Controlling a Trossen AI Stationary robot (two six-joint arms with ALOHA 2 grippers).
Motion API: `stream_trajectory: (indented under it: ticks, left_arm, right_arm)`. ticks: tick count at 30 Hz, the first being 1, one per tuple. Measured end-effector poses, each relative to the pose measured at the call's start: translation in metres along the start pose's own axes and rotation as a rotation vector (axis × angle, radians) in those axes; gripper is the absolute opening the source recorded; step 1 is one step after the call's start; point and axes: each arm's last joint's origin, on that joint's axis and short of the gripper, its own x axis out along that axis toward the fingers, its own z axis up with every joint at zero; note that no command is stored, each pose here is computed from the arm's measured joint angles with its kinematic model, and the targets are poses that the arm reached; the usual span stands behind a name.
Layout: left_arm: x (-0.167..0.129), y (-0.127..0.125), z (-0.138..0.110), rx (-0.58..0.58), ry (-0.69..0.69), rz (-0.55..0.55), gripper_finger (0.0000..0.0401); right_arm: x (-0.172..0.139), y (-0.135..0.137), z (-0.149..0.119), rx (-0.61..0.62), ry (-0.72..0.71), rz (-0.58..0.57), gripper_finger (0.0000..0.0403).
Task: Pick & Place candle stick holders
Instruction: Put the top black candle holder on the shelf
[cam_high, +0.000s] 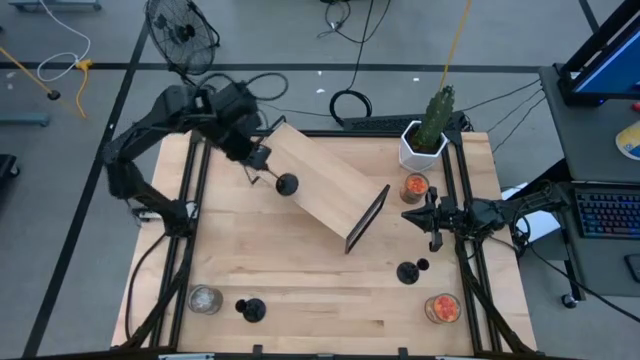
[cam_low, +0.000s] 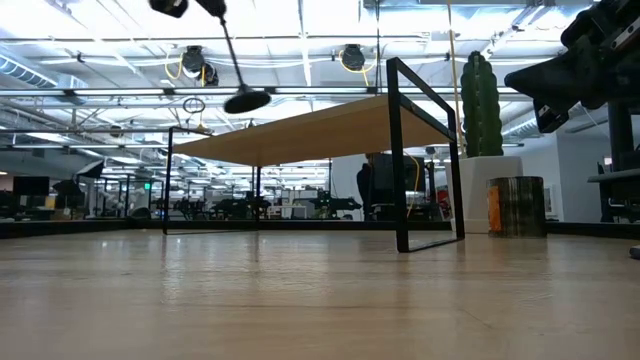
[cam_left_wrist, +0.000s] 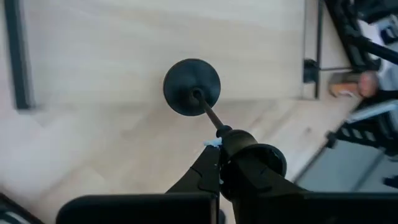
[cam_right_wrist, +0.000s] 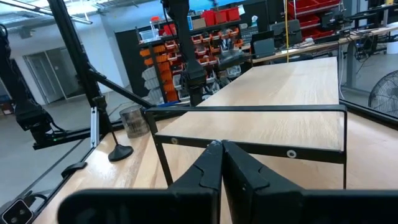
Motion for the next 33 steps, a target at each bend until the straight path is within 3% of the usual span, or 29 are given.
stream_trajectory:
  ticks: [10,24,33]
  left_arm:
    - [0.007,0.004,0.045,0.032,-0.061,0.013,0.001]
    - [-0.006,0.052,0.071,-0.095,-0.162,0.14,0.001]
    - [0.012,0.065,0.09,-0.117,-0.115,0.148,0.001]
  right_arm:
    - [0.0,0.0,0.0,0.0,0.0,0.001,0.0004]
    - [0.0,0.0,0.0,0.0,0.001,0.001,0.0004]
    - [0.0,0.0,0.0,0.0,0.001,0.002,0.0004]
